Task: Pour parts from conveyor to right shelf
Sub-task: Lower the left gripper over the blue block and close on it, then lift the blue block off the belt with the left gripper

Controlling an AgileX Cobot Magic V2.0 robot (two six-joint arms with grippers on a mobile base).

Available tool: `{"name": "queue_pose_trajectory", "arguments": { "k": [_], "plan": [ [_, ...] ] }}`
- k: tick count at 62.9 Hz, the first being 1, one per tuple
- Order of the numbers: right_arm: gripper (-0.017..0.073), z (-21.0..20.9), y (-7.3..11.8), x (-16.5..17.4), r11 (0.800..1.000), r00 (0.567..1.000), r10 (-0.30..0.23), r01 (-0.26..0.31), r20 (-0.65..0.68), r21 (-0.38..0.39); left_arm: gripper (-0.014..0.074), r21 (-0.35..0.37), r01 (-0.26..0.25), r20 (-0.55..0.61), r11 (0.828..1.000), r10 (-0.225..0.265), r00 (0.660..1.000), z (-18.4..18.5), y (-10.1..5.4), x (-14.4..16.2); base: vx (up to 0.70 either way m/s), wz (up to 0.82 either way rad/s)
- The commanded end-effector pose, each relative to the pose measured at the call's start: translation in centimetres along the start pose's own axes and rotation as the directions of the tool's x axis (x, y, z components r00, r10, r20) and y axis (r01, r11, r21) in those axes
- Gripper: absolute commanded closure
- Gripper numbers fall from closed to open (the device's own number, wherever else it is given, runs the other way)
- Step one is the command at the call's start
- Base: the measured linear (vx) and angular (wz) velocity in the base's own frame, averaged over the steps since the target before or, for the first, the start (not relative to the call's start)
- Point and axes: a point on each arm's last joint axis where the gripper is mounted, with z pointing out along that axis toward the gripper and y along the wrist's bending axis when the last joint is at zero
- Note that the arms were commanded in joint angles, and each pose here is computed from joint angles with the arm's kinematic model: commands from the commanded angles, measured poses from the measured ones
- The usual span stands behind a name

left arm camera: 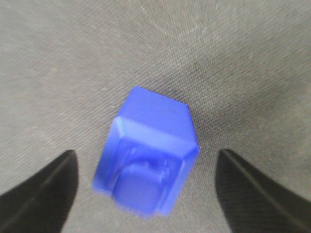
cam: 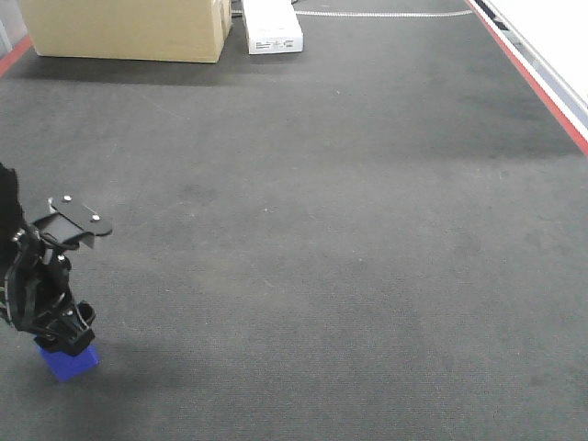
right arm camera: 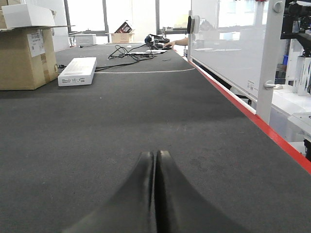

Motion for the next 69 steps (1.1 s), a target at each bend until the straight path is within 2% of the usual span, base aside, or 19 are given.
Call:
{"name": "queue_pose_trajectory", "arguments": {
  "k": [1, 9, 14, 27, 35, 44, 50, 53, 60, 69],
  "plan": [
    [0.0568, -0.1, -0.1, -0.3, 1.000, 0.997, -0.009, 0.008, 0.075, 0.007, 0.0104, -0.023, -0.024, 0.043, 0.999, 0.025, 0.999, -0.8, 0.1, -0.6, 0.00, 0.00],
    [0.0568, -0.1, -0.1, -0.3, 1.000, 0.997, -0.009, 0.008, 0.075, 0.007, 0.0163, -0.013, -0.025, 0.023, 1.000, 0.026, 0.999, -0.2, 0.2, -0.8, 0.00, 0.00],
    [0.0568, -0.1, -0.1, -0.3, 1.000, 0.997, -0.009, 0.008, 0.075, 0.007, 0.0239, -0.007, -0.026, 0.012, 1.000, 0.026, 1.000, 0.1, 0.2, -0.8, 0.00, 0.00],
    [0.0568, -0.1, -0.1, -0.2, 1.000, 0.997, -0.008, 0.008, 0.073, 0.007, 0.0594, -0.006, -0.009, 0.021, 1.000, 0.010, 1.000, -0.4, 0.1, -0.7, 0.00, 0.00],
    [0.0568, -0.1, -0.1, -0.2, 1.000, 0.997, -0.008, 0.008, 0.073, 0.007, 0.0602, -0.025, 0.055, 0.067, 0.998, -0.053, 0.996, -2.0, -0.1, -0.2, 0.00, 0.00],
    [0.0568, -0.1, -0.1, -0.2, 1.000, 0.997, -0.008, 0.008, 0.073, 0.007, 0.0601, -0.062, 0.142, 0.188, 0.988, -0.128, 0.974, -5.4, -0.6, 1.0, 0.00, 0.00],
    [0.0568, -0.1, -0.1, -0.2, 1.000, 0.997, -0.008, 0.008, 0.073, 0.007, 0.0601, -0.087, 0.195, 0.318, 0.977, -0.158, 0.935, -8.0, -1.0, 1.9, 0.00, 0.00],
    [0.0568, -0.1, -0.1, -0.2, 1.000, 0.997, -0.008, 0.008, 0.073, 0.007, 0.0601, -0.085, 0.215, 0.398, 0.973, -0.165, 0.903, -9.4, -1.4, 2.5, 0.00, 0.00],
    [0.0568, -0.1, -0.1, -0.2, 1.000, 0.997, -0.008, 0.008, 0.073, 0.007, 0.0600, -0.086, 0.254, 0.584, 0.963, -0.158, 0.796, -11.9, -2.6, 4.3, 0.00, 0.00],
    [0.0568, -0.1, -0.1, -0.2, 1.000, 0.997, -0.008, 0.008, 0.073, 0.007, 0.0600, -0.085, 0.309, 0.733, 0.947, -0.150, 0.663, -12.8, -4.2, 7.5, 0.00, 0.00]
  ]
}}
